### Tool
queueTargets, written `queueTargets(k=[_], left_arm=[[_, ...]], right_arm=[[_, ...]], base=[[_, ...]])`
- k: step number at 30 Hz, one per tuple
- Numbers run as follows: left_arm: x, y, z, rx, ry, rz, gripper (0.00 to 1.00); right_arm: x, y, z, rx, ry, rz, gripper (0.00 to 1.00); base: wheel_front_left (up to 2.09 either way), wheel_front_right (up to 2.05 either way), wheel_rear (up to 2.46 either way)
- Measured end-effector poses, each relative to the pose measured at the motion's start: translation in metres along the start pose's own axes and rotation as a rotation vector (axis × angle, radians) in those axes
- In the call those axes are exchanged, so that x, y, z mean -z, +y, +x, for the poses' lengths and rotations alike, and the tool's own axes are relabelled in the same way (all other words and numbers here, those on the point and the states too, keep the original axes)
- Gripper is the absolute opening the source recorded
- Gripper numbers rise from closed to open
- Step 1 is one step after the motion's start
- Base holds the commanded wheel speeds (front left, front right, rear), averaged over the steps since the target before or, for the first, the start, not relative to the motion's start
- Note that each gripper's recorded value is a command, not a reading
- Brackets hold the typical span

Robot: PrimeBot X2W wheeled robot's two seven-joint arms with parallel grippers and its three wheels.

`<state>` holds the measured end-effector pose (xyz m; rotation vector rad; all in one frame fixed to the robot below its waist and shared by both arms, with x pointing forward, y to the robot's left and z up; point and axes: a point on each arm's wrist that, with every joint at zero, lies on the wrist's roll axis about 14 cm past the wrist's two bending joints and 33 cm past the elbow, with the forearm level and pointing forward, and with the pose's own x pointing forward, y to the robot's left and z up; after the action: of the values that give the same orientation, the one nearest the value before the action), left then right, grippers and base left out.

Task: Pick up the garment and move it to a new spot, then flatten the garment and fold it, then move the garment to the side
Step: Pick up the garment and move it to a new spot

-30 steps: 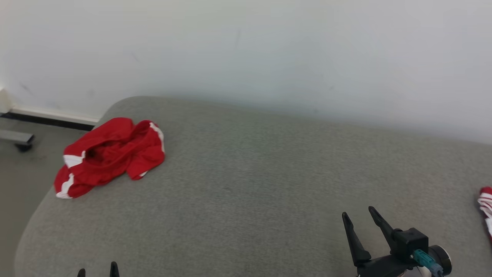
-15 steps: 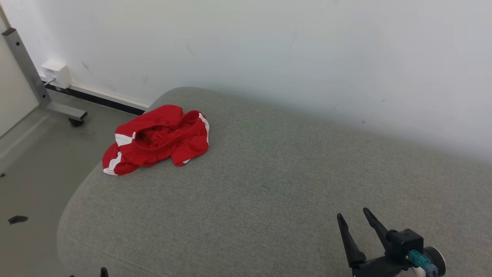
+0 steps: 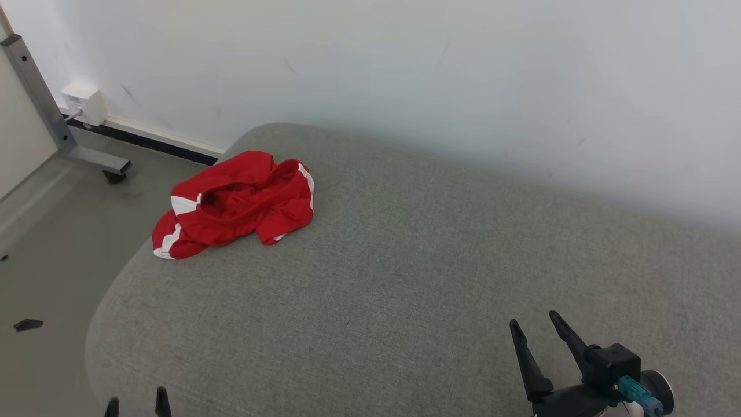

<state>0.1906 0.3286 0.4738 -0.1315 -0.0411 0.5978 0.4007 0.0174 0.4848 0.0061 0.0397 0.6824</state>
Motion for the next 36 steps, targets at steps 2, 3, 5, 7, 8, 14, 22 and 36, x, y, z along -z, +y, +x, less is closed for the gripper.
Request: queueTargets(k=[2, 3, 5, 7, 8, 14, 22, 36], left_arm=[[-0.004, -0.003, 0.012, 0.012, -0.008, 0.006, 1.0], [-0.008, -0.005, 0.02, 0.018, -0.018, 0.005, 1.0], [-0.013, -0.008, 0.036, 0.036, -0.028, 0.0, 1.0], [-0.02, -0.007, 0.055, 0.041, -0.032, 0.0, 1.0], [-0.024, -0.008, 0.065, 0.05, -0.039, 0.006, 1.0], [-0.051, -0.023, 0.135, 0.046, -0.045, -0.049, 1.0], [-0.043, -0.049, 0.22, 0.047, 0.118, -0.099, 1.0], [0.042, -0.114, 0.31, 0.005, 0.482, -0.422, 1.0]], right_arm=[[0.003, -0.001, 0.001, -0.003, 0.006, 0.002, 1.0], [0.005, -0.001, 0.001, -0.005, 0.011, 0.002, 1.0], [0.009, -0.003, 0.002, -0.007, 0.021, 0.002, 1.0], [0.01, -0.005, 0.004, -0.014, 0.023, -0.002, 1.0], [0.009, -0.007, 0.006, -0.015, 0.019, -0.008, 1.0], [0.004, -0.022, 0.021, -0.035, 0.008, -0.04, 1.0], [0.009, -0.043, 0.038, -0.053, -0.002, -0.048, 1.0], [0.046, -0.089, 0.05, -0.002, 0.026, -0.016, 1.0]], base=[[0.0, 0.0, 0.0], [0.0, 0.0, 0.0], [0.0, 0.0, 0.0], [0.0, 0.0, 0.0], [0.0, 0.0, 0.0], [0.0, 0.0, 0.0], [0.0, 0.0, 0.0], [0.0, 0.0, 0.0]])
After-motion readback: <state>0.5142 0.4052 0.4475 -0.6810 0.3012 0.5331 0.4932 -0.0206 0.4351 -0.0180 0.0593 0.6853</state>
